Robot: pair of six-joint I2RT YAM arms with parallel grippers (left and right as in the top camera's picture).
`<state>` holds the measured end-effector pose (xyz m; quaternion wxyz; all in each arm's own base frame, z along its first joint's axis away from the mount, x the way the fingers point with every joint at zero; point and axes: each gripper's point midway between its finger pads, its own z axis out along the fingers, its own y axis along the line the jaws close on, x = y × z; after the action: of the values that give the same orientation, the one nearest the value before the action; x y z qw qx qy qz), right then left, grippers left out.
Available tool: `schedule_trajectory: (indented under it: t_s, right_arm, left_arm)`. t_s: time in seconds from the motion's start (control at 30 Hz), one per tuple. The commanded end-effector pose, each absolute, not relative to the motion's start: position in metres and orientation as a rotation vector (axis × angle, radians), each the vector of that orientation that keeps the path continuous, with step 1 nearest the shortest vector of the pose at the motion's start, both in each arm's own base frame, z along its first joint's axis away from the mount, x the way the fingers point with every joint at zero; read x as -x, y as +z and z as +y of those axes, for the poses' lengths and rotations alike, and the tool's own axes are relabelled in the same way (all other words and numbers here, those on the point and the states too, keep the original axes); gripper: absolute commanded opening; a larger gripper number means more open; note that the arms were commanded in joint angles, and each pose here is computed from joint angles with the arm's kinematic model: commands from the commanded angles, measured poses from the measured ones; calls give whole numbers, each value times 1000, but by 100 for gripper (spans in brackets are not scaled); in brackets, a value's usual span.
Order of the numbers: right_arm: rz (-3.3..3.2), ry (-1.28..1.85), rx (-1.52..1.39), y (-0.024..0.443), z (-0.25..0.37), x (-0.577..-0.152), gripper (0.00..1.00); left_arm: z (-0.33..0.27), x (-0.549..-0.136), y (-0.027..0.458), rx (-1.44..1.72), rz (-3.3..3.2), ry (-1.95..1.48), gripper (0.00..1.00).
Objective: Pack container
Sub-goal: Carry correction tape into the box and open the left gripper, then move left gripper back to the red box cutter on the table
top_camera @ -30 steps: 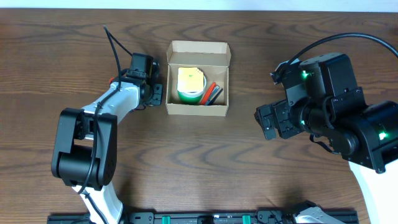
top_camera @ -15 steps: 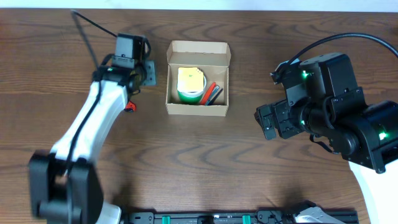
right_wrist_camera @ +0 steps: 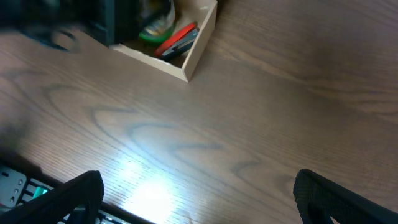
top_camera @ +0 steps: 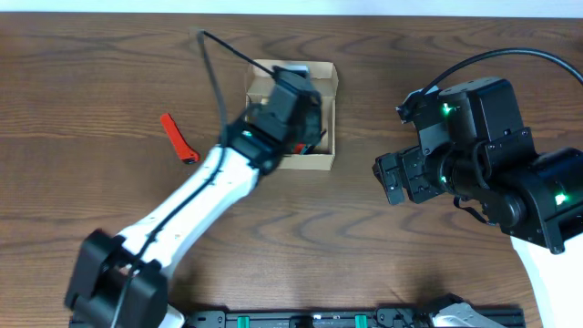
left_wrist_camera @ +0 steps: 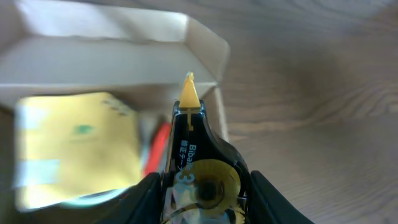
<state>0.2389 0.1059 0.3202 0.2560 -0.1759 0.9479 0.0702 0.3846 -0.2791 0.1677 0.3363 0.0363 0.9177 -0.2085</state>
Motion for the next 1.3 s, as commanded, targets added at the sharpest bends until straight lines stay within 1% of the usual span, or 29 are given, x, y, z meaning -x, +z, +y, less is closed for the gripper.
schedule_trajectory:
  t_s: [0.0,0.13,0.23,0.27,0.33,0.4,0.47,0.53,0.67,0.77,0.9,0.97,1.07,1.27]
  right_arm:
    - [2564,182,481,322,103,-238,99]
    - [2564,182,481,322,103,-238,99]
    - [2564,182,481,322,103,-238,99]
    - [2564,182,481,322,103,-238,99]
    - [2564,182,481,322,103,-238,99]
    - [2564,182,481,322,103,-238,99]
    - [2564,182,481,322,103,-238,99]
    - [2564,182,481,322,103,-238,99]
    - [2564,182,481,322,103,-238,99]
    - [2564,182,481,322,103,-238,99]
    - [2564,182,481,322,103,-238,99]
    - [2564,182,481,322,103,-238,99]
    - [2564,182,481,322,103,-238,99]
    - [2564,182,481,322,103,-238,99]
  left_arm:
    - [-288,-393,155,-31,2393,-554,27]
    - [-293,-398,142,-14,2401,-558,29]
    - [-295,-401,135,-17,2405,-555,34]
    - [-296,-402,133,-17,2406,-554,40]
    - [-297,-403,132,-20,2402,-555,62]
    - [-298,-404,136,-24,2387,-562,78]
    - [-296,-407,146,-61,2360,-552,81]
    - [-291,-409,163,-109,2324,-527,82]
    - [-259,-407,209,-59,2279,-441,79]
    - [-200,-398,241,94,2238,-235,79]
    - [-102,-367,260,466,2202,20,82]
    - [-58,-350,256,612,2220,130,83]
    - [-19,-340,237,744,2269,215,85]
    - [13,-349,181,904,2337,172,87]
